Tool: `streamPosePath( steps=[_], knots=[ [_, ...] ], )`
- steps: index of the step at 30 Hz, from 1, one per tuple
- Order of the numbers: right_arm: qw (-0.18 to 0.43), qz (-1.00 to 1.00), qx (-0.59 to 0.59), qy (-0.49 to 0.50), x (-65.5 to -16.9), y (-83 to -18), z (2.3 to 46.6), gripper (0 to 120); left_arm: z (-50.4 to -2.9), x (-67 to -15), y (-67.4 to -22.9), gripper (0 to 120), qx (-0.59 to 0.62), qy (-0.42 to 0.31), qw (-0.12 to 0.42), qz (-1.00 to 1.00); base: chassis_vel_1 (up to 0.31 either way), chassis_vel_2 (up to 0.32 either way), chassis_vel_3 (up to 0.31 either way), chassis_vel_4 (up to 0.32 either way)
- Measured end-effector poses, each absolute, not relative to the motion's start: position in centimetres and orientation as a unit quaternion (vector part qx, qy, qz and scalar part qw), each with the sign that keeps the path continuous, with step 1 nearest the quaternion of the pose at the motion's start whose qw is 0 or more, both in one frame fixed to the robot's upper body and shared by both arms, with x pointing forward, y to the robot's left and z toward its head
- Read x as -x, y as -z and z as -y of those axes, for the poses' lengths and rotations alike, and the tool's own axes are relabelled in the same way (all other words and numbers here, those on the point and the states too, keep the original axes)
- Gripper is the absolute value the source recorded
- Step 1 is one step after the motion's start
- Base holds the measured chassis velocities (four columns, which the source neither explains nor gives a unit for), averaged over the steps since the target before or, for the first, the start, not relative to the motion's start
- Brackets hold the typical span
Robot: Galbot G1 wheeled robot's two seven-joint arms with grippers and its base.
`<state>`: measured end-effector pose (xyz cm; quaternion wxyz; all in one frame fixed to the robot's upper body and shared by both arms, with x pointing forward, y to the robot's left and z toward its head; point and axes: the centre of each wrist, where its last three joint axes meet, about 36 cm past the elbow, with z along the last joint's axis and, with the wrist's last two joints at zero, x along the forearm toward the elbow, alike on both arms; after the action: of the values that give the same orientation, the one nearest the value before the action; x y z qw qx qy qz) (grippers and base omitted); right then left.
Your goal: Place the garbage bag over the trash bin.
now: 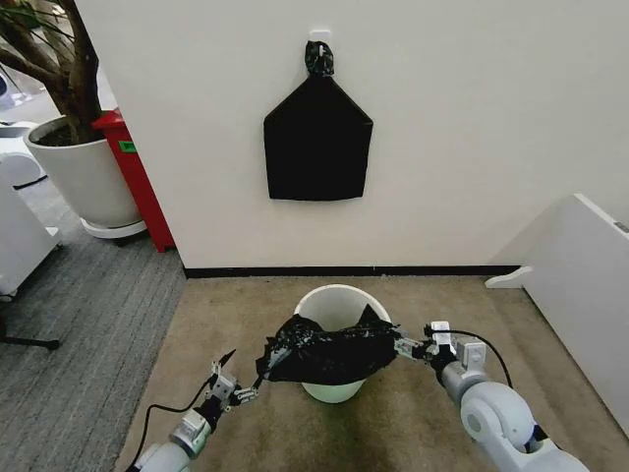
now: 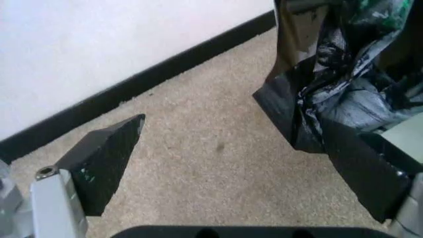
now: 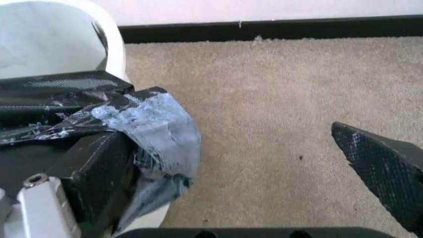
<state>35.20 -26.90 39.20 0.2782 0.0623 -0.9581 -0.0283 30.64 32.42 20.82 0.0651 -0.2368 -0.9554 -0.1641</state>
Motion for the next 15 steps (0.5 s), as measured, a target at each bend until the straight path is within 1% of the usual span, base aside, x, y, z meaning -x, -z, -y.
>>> streamPosePath(
  steps=[15],
  knots=[
    [0.291,0.955,-0.059,0.025,-36.8,-38.0,26.9,100,-35.4,-29.2,-18.6,100,0.254,0.204,0.025,0.945,0.0,0.0,0.0,0.0]
  ],
)
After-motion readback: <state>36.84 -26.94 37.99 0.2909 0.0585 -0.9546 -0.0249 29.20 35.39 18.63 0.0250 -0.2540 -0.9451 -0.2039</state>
